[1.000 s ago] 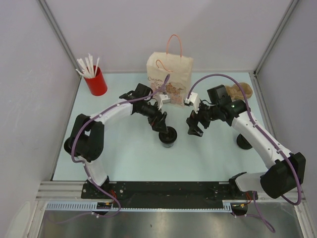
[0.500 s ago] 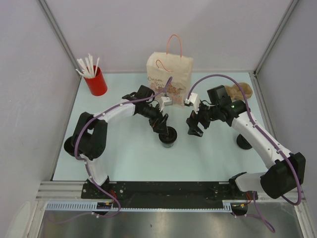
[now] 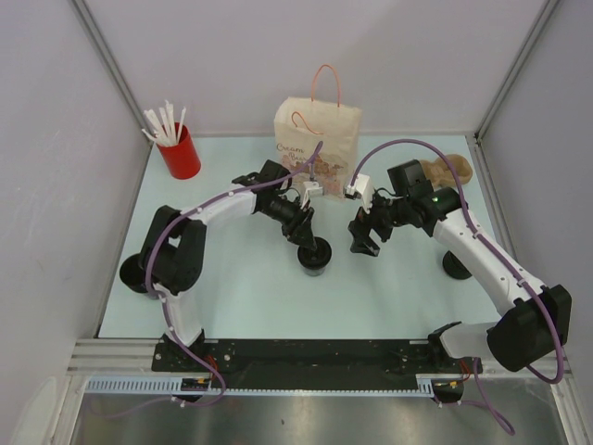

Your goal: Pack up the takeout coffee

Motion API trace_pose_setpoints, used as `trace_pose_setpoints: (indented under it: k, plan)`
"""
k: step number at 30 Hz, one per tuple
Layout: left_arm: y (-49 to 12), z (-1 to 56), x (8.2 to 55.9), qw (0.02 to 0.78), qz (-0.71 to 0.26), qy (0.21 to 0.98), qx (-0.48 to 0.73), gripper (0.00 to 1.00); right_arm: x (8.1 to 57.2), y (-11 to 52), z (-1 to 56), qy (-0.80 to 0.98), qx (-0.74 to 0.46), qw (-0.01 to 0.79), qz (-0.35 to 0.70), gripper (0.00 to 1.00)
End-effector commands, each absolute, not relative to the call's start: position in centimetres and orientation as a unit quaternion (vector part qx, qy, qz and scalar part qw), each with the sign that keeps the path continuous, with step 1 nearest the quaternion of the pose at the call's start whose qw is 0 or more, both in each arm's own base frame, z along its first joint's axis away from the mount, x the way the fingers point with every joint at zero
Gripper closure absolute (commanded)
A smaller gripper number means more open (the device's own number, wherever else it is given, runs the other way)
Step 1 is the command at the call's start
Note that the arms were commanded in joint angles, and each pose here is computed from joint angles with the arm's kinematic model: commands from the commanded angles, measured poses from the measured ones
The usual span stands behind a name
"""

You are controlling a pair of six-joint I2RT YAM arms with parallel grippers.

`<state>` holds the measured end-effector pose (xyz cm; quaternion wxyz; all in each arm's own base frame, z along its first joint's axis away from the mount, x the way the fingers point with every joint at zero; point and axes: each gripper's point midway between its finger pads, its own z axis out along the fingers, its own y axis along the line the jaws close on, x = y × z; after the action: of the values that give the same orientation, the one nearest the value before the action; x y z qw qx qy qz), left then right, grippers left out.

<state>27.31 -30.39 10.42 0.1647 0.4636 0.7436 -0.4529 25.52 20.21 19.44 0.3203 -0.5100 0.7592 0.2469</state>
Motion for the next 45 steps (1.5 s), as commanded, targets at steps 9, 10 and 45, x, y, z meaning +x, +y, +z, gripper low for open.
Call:
trace_pose_setpoints:
  k: [9, 10, 45]
  plan:
    - [-29.4, 6.3, 27.5, 0.134, -0.414, 0.762, 0.479, 0.59, 26.5, 23.0, 18.7, 0.758, -0.472, 0.310, 0.327, 0.08]
    - [-29.3, 6.1, 27.6, 0.133, -0.413, 0.763, 0.479, 0.58, 27.0, 23.2, 18.8, 0.757, -0.468, 0.318, 0.328, 0.08]
    - [-28.7, 4.9, 27.0, 0.133, -0.398, 0.768, 0.483, 0.43, 31.4, 27.1, 13.2, 0.769, -0.333, 0.209, 0.505, 0.53]
